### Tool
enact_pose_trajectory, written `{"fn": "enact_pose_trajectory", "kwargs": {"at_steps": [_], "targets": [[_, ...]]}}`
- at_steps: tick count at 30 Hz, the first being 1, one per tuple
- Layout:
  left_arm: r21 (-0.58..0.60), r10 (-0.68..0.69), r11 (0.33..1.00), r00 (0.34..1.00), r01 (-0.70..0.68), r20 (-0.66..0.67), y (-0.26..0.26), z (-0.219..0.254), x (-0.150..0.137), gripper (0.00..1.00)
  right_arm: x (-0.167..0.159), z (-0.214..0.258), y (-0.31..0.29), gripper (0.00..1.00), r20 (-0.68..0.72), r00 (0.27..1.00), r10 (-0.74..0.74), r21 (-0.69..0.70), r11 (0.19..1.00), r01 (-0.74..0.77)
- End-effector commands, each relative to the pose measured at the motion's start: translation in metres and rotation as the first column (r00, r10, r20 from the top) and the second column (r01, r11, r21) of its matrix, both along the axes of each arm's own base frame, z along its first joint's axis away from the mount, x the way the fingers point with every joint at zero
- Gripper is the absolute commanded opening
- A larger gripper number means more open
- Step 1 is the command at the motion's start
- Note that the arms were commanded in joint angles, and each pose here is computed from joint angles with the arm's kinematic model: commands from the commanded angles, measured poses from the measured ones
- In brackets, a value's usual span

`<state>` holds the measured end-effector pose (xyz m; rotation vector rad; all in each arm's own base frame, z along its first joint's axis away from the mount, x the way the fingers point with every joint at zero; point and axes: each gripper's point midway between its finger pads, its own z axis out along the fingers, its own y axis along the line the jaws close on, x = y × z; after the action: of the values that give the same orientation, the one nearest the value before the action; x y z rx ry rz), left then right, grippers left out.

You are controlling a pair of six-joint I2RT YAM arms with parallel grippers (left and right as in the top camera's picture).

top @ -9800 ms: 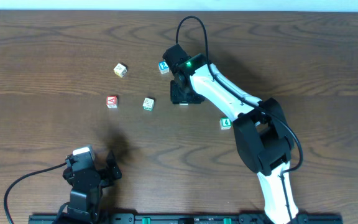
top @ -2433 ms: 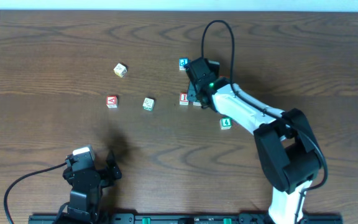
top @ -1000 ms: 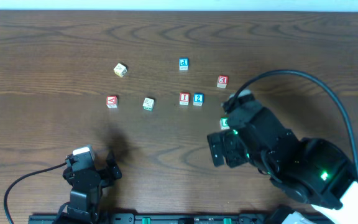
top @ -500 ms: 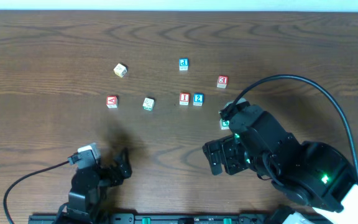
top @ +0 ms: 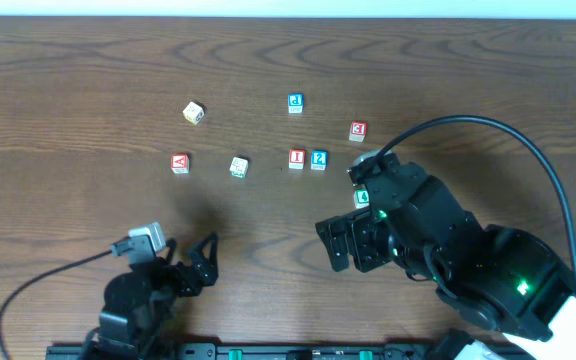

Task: Spell out Ai2
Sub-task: 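Reach left gripper to red A block at left and grasp it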

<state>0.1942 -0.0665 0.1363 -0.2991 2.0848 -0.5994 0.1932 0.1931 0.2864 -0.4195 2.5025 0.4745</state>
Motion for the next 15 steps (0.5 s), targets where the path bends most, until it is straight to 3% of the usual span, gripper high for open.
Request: {"fn": "enact_pose_trajectory", "kwargs": {"at_steps": [1,6,15], "targets": [[0.256,0.08,0.963,0.996,-0.088,0.04,0.032,0.038,0.013,0.96,-0.001,0.006,0.004,0.99,0.03,0.999,0.022,0.013,1.0,-0.023],[0.496,0.186,0.86,0.979,-0.122,-0.082,0.057,0.059,0.044,0.96,0.005,0.013,0.009,0.99,0.076,0.996,0.037,0.026,0.999,-0.039],[0.611,0.27,0.791,0.893,0.008,-0.36,0.046,0.026,0.142,0.95,0.024,0.018,-0.007,0.99,0.165,0.985,-0.051,-0.029,0.998,0.057]]}}
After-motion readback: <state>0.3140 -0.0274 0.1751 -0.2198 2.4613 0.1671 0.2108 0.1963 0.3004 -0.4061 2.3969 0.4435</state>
